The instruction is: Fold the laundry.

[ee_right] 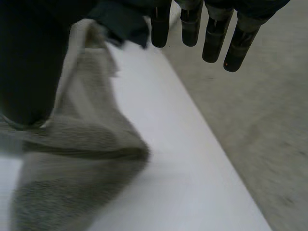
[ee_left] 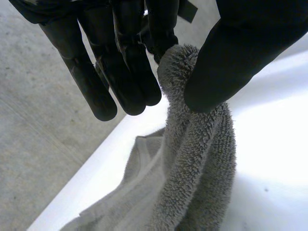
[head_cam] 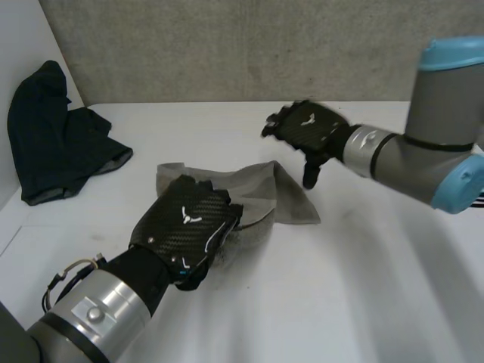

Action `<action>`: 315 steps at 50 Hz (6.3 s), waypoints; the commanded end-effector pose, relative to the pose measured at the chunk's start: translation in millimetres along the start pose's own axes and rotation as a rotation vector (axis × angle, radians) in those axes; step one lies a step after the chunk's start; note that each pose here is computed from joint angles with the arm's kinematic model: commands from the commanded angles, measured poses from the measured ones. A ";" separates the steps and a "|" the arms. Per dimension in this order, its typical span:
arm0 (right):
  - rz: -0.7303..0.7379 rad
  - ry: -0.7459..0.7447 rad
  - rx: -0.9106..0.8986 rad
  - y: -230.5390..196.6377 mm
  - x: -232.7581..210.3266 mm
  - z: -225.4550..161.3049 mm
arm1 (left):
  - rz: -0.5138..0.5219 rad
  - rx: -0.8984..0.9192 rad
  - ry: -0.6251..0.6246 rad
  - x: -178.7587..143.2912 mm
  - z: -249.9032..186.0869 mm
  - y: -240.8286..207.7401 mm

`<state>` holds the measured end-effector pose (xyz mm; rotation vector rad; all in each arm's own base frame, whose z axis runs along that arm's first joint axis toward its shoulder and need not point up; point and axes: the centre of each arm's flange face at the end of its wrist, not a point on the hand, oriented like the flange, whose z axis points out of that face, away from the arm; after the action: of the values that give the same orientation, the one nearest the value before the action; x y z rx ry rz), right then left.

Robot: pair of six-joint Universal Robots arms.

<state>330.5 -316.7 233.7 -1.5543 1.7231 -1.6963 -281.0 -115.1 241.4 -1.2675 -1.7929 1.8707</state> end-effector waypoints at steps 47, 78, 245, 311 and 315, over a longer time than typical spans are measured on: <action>0.196 0.444 0.196 -68.4 43.7 -41.8 | 0.065 0.345 -0.532 -121.6 85.9 -60.6; 0.432 -0.261 -0.137 25.2 -84.1 27.3 | 0.050 0.229 -0.318 -42.4 12.8 -37.6; -0.042 -0.094 -0.304 77.9 -44.3 -74.0 | 0.400 -0.179 0.103 -46.0 135.8 103.1; 0.069 0.396 0.014 -74.5 45.3 -162.2 | -0.193 0.120 -0.475 -143.2 36.3 -24.8; 0.031 0.465 0.016 -86.3 34.9 -186.3 | -0.245 0.150 -0.492 -143.6 26.0 -33.2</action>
<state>227.9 -252.8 349.2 -1.2556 1.9181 -2.0008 -234.7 -240.0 307.4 -0.6730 -1.9233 2.2437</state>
